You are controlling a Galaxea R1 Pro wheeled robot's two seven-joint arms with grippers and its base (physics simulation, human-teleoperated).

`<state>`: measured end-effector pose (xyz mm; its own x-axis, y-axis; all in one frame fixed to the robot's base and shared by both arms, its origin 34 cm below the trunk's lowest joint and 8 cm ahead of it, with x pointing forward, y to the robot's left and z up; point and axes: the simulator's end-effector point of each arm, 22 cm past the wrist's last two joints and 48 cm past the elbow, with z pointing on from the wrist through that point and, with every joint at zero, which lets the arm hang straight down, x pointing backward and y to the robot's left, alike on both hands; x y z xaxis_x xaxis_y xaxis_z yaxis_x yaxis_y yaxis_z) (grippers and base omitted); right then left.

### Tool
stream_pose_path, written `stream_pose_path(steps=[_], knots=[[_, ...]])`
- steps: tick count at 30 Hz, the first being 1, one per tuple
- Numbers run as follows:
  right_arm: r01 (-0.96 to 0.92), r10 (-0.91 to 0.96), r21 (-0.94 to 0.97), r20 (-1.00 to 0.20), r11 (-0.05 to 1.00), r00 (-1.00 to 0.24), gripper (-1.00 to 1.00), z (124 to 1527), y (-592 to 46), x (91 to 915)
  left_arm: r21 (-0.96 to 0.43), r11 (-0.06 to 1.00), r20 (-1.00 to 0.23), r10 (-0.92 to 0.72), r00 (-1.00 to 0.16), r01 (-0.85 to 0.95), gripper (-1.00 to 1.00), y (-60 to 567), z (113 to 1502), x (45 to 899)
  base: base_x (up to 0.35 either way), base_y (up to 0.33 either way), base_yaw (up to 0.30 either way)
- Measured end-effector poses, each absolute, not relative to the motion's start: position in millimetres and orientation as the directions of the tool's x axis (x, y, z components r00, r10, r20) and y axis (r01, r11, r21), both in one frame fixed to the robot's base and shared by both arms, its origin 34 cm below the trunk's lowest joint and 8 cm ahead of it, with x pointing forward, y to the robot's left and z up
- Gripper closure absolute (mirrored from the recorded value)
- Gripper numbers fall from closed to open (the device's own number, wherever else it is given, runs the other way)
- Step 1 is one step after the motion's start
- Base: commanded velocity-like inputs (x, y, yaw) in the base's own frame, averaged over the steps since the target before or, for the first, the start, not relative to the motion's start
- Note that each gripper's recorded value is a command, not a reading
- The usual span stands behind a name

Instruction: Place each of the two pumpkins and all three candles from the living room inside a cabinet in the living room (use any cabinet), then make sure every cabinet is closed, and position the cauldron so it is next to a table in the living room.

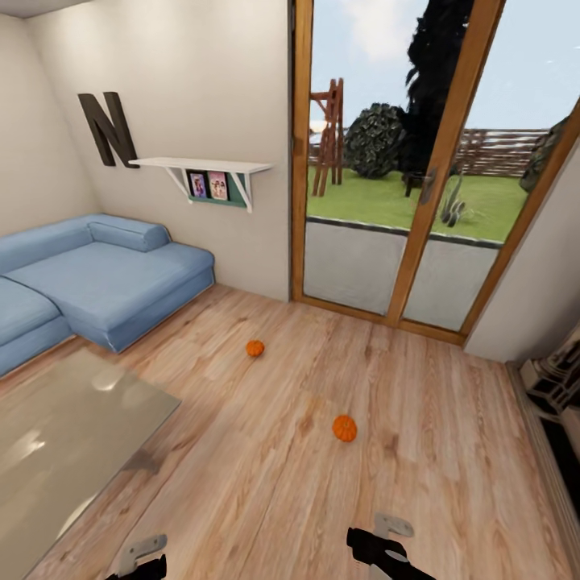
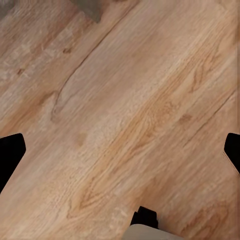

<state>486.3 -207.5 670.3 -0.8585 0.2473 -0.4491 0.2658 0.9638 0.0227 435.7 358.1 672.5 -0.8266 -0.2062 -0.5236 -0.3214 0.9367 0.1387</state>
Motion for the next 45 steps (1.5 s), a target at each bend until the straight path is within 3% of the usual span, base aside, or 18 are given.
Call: stream_pose_path(steps=[45], knots=[[0.266,0.247,0.02,-0.448,0.964,-0.859,-1.0,670.0,-209.2,486.1,0.14,0.937,-0.524,-0.205,-0.827,-0.32,-1.0,358.0,672.3,435.3,0.291,-0.111,0.0]])
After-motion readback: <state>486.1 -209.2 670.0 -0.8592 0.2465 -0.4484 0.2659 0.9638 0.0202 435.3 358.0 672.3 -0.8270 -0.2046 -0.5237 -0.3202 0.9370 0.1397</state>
